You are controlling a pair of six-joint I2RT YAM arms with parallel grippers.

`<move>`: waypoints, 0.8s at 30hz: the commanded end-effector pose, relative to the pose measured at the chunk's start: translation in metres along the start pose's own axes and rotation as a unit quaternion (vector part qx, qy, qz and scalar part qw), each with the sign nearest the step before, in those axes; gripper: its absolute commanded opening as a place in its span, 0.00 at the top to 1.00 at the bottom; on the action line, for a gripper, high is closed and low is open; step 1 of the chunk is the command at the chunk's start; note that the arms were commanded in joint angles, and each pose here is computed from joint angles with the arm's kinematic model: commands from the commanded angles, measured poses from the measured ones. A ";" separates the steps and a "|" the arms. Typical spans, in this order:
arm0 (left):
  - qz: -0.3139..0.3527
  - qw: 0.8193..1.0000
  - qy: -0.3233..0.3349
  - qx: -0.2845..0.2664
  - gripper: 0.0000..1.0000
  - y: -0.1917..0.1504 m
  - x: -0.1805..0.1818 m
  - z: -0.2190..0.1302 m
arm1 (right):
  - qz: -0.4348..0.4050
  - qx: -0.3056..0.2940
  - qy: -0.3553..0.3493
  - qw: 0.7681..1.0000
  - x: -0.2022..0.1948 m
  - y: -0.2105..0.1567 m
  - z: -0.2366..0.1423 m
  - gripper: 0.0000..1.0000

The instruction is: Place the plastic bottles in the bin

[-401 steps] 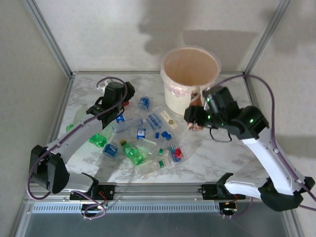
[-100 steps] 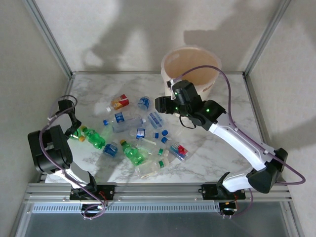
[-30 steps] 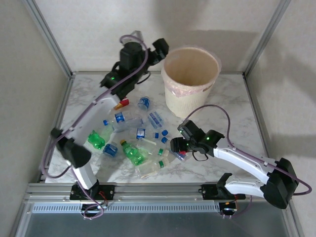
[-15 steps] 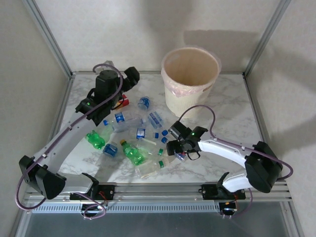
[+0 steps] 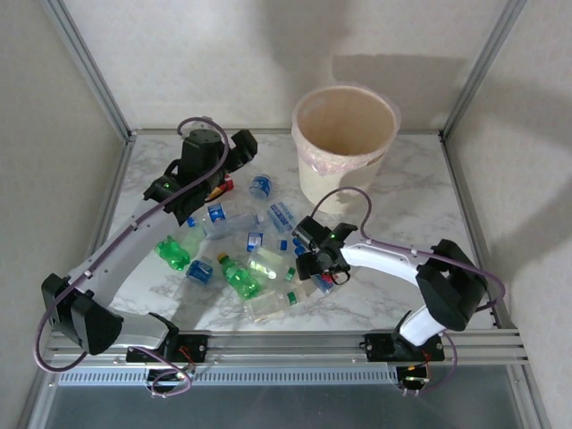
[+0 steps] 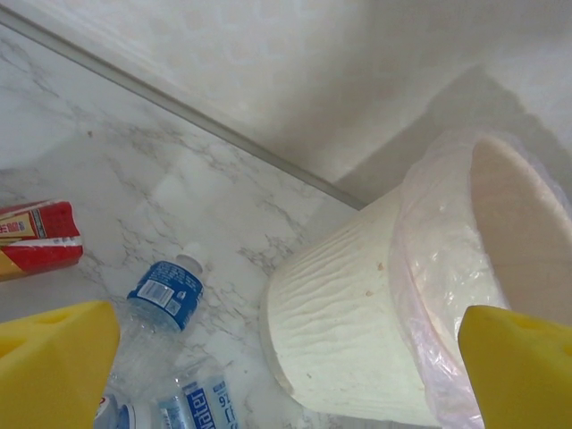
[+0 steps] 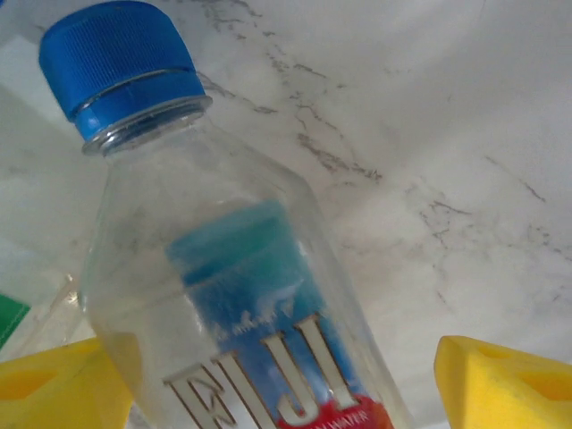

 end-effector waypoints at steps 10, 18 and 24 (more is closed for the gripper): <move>0.005 0.999 -0.017 0.029 0.04 -0.019 0.008 0.002 | 0.009 -0.007 -0.039 0.999 0.004 0.006 0.017 0.27; 0.015 0.999 -0.004 0.029 0.04 -0.022 0.013 0.003 | 0.028 -0.023 -0.038 0.999 0.000 0.007 0.003 0.40; 0.023 0.999 -0.004 0.044 0.04 -0.034 0.017 0.013 | 0.048 -0.052 -0.033 0.997 0.003 0.007 -0.023 0.44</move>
Point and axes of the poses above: each hand's point on the last joint's axis, 136 mm out from that joint toward the fingers, its own z axis out along the fingers, its own x axis along the line the jaws close on, y = z × x, the point moved 7 cm from there along -z, back along the fingers, and after that the axes turned 12 degrees about z, right-handed, at the moved point
